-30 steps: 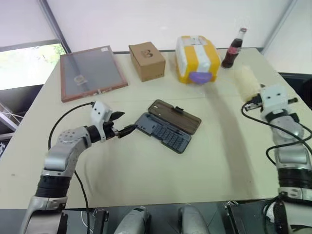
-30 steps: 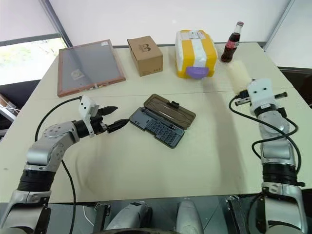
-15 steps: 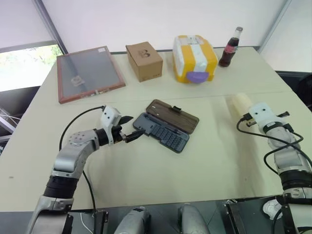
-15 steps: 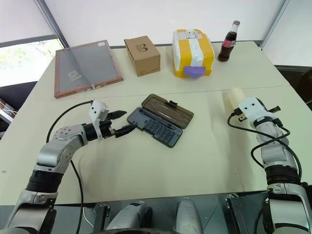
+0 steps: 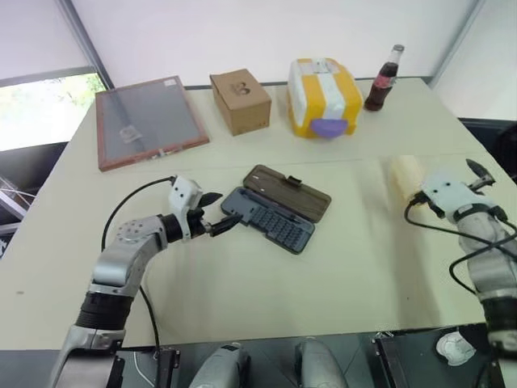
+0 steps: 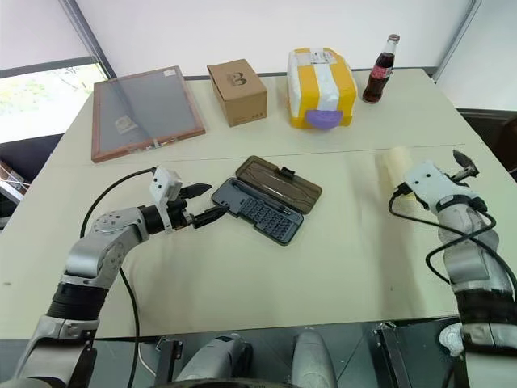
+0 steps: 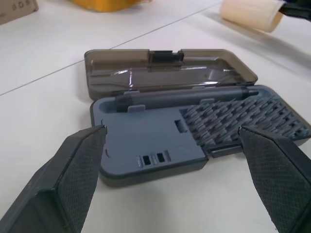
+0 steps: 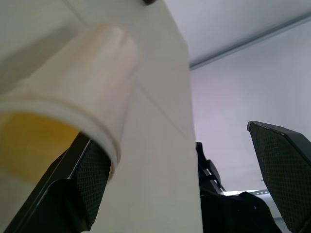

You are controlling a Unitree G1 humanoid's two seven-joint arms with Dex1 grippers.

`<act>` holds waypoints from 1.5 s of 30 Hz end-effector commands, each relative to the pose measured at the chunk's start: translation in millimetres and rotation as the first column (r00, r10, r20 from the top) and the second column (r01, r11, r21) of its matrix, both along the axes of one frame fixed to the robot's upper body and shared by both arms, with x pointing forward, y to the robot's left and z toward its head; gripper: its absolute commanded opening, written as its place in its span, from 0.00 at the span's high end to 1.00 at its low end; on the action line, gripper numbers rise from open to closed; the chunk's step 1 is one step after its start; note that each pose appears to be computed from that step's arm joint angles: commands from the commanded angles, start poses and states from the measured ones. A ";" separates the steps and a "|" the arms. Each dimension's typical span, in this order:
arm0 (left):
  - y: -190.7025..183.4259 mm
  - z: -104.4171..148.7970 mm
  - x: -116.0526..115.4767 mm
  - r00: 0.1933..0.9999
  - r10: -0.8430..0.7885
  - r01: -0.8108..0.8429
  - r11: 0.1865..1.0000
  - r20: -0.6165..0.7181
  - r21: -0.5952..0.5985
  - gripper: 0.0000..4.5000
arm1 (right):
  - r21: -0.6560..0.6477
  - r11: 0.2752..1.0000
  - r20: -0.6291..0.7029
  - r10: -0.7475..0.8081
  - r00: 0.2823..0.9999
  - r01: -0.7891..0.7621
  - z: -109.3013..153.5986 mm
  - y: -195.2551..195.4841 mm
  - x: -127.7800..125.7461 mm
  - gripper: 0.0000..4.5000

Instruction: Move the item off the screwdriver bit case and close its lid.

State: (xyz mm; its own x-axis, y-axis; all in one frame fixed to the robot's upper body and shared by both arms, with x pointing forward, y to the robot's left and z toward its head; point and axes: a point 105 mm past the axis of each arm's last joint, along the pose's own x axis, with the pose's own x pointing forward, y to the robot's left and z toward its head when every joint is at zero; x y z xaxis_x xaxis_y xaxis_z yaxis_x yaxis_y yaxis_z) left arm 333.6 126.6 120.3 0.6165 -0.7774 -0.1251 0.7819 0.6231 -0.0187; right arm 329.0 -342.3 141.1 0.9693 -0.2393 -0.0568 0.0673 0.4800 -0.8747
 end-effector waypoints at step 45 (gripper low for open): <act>35.8 27.0 -22.6 0.999 -0.033 0.031 0.995 0.018 0.094 0.00 | 0.761 0.609 -0.186 0.533 0.825 -0.223 -8.7 169.6 85.4 0.02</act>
State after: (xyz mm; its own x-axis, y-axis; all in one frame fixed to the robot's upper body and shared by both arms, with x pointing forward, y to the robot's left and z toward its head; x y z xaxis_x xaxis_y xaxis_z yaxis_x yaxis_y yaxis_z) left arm 312.3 160.5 135.2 0.5740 -0.7869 -0.2263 0.8110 0.5845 0.0247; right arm 408.6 -177.3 122.7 0.8181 0.3873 -0.4250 -0.4936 0.8522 -0.1734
